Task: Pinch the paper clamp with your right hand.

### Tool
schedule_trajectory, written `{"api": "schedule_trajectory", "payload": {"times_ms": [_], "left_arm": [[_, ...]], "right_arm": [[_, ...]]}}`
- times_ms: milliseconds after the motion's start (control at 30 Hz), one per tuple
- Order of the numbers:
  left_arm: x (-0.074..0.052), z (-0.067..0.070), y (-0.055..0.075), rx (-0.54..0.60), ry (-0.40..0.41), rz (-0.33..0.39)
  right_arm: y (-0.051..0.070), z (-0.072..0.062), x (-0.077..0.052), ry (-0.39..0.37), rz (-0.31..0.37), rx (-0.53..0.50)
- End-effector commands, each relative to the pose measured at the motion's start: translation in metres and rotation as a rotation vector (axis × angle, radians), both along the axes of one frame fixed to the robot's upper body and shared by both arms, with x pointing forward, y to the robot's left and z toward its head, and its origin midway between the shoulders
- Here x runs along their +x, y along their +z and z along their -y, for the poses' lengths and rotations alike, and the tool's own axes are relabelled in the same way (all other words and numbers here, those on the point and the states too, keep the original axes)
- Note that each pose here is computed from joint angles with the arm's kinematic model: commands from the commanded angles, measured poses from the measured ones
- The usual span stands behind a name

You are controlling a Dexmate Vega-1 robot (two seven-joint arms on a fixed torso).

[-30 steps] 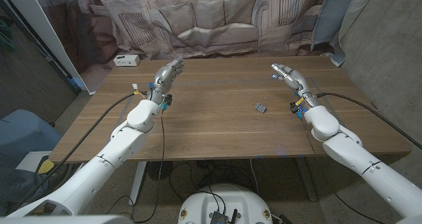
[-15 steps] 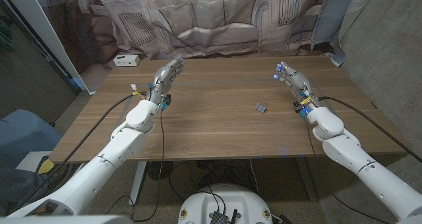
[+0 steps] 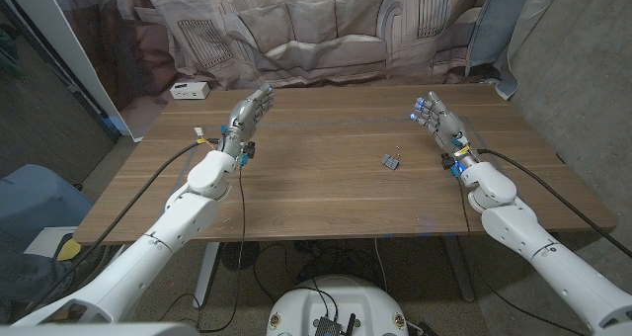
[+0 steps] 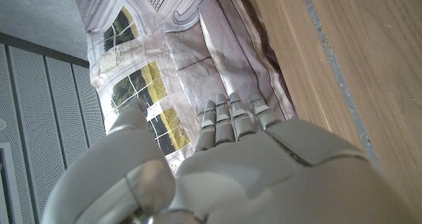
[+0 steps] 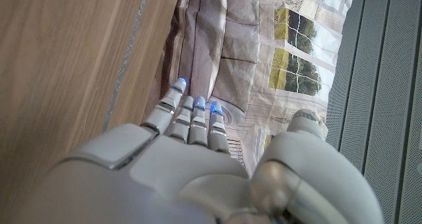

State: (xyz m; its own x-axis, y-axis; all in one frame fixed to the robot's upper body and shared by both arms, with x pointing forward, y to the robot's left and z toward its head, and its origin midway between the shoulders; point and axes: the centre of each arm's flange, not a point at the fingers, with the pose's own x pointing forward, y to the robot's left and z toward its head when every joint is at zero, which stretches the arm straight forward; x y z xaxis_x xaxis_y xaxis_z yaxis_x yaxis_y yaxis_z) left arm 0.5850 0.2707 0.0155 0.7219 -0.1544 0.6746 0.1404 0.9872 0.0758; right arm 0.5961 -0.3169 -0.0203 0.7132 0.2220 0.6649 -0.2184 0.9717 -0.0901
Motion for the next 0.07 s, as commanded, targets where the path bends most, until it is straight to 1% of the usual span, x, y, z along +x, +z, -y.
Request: {"api": "schedule_trajectory", "payload": {"times_ms": [33,67], "left_arm": [[-0.0005,-0.0038,-0.0021,-0.007,-0.005,0.005],[-0.0006,-0.0042,-0.0028,-0.009,-0.007,0.006]], "right_arm": [[-0.0036,-0.0041,0.0003,0.014,-0.016,0.018],[-0.0038,-0.0047,0.0002,0.014,-0.017,0.016]]}}
